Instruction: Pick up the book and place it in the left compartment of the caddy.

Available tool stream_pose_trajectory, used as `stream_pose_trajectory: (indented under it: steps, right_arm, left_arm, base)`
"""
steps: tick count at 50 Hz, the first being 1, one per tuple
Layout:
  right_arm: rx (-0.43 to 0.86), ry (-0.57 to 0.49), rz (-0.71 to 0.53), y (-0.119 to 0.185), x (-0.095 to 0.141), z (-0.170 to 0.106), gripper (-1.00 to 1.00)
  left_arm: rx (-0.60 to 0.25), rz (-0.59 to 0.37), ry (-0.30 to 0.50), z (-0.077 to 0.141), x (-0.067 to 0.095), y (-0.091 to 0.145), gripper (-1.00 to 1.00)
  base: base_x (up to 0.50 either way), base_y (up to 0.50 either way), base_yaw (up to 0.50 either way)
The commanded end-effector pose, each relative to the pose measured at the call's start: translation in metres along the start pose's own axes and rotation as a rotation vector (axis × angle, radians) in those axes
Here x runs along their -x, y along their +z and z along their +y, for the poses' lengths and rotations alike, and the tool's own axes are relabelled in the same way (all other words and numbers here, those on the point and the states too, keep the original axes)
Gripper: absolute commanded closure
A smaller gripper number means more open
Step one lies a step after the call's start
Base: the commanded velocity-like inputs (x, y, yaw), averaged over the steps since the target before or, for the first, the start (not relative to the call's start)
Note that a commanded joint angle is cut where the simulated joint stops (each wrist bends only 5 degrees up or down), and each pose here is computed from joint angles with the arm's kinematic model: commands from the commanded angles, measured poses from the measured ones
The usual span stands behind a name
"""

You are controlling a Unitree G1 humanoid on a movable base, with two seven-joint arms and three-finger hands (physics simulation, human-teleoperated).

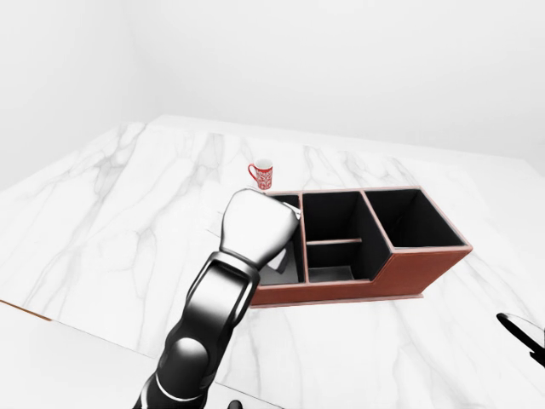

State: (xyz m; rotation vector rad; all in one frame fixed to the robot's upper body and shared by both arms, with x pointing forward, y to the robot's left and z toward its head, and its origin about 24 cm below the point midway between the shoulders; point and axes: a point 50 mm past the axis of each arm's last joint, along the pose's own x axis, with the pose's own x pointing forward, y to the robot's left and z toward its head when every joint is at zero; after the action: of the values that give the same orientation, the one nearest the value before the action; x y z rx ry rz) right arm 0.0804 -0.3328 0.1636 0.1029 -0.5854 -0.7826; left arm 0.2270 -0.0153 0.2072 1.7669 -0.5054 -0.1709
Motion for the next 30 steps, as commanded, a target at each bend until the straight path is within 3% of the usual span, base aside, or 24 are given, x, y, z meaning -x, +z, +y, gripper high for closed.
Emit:
stream_pose_trajectory:
  steps: [1, 30]
  right_arm:
    - [0.001, 0.002, 0.002, -0.001, 0.000, 0.001, -1.00]
    - [0.000, 0.006, 0.001, 0.000, 0.000, 0.001, -1.00]
  left_arm:
    - [0.005, -0.003, 0.004, -0.002, -0.006, 0.000, 1.00]
    - [-0.005, -0.032, 0.061, 0.009, -0.005, 0.008, 1.00]
  base:
    - [0.00, 0.00, 0.00]
    - [0.00, 0.00, 0.00]
